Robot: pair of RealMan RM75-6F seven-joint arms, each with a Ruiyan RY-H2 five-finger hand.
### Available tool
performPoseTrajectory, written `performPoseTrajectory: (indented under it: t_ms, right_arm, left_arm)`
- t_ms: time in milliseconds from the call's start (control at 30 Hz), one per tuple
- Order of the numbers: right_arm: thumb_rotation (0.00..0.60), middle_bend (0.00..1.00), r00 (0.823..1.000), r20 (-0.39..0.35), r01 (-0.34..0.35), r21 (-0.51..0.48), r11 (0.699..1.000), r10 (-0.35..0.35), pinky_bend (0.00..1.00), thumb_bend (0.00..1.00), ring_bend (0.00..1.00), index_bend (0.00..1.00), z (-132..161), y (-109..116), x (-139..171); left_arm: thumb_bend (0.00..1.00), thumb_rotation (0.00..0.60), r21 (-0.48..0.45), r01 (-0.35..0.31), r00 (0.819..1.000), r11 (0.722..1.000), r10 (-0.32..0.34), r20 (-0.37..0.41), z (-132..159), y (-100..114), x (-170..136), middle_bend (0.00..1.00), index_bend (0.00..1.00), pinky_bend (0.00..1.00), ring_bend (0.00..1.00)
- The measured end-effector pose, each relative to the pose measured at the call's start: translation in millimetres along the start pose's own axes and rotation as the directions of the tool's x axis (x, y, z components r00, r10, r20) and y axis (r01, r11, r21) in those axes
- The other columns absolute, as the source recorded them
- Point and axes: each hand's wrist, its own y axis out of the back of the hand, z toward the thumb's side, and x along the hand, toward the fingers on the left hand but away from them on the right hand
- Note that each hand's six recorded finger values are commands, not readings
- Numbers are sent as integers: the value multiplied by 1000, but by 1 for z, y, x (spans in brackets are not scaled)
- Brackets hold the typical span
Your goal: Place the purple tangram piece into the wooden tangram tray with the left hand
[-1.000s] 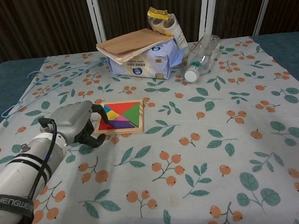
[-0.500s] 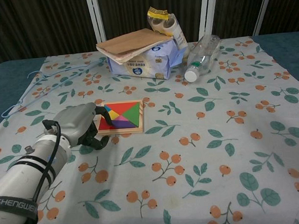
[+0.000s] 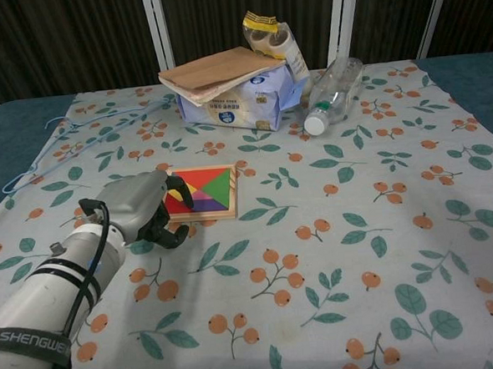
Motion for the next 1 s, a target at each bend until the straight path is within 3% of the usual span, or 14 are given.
performPoseTrajectory:
  t_ms: [233,300,333,367,400,467,500,600,700,800,867,1000]
  right_arm:
    - [600,0,1000,0,6,0,1000,-6,0,160,0,0,-1,2,1]
    - [600,0,1000,2,8,-2,1000,-8,0,160,0,0,-2,3,2]
    - [600,0,1000,3,9,-2,1000,-9,0,160,0,0,-2,3,2]
    - [600,0,1000,2,9,-2,1000,-9,0,160,0,0,-2,3,2]
    - [600,0,1000,2,8,0,1000,-8,0,160,0,0,-2,2,2]
    - [600,0,1000,0,5,3,1000,-5,0,160,0,0,-1,1,2]
    - [600,0,1000,0,4,7,1000,-4,0,160,0,0,-1,1,1]
    - [600,0,1000,1,-1,19,1000,1,0,160,0,0,1,-2,0]
    - [600,0,1000,9,-9,35,999,9,0,159,0,0,3,-7,-3]
    - [600,0,1000,17,-14,51,999,13,0,160,0,0,6,-12,-7]
    - [600,0,1000,18,-18,62,998,17,0,161,0,0,9,-15,-9]
    - [600,0,1000,16,-28,86,996,27,0,160,0,0,15,-21,-12]
  left_arm:
    - [384,600,-20,-29,999,999,30,38,2,13,-6,994,336,1000,1000]
    - [383,600,-29,-49,996,998,51,69,-2,23,-13,907,286,995,961]
    - [383,600,-31,-59,994,998,62,85,-5,27,-16,800,253,935,864]
    - [384,600,-34,-68,992,997,72,102,-9,32,-21,708,223,842,762]
    - [387,600,-41,-75,989,996,79,124,-16,37,-28,531,165,576,533]
    - [391,600,-55,-74,984,996,82,155,-30,45,-40,308,97,190,250]
    - [394,600,-65,-73,981,995,84,174,-43,49,-50,212,80,63,132]
    - [404,600,-97,-95,970,991,114,215,-77,62,-80,97,75,24,16]
    - [401,600,-125,-170,956,978,194,219,-116,76,-113,36,87,12,0]
    - [389,600,-83,-259,944,962,271,190,-162,89,-134,2,68,0,0]
    - [392,600,-47,-280,945,959,284,162,-190,93,-143,2,64,0,0]
    - [394,600,-45,-247,961,968,251,116,-229,95,-164,9,64,0,0]
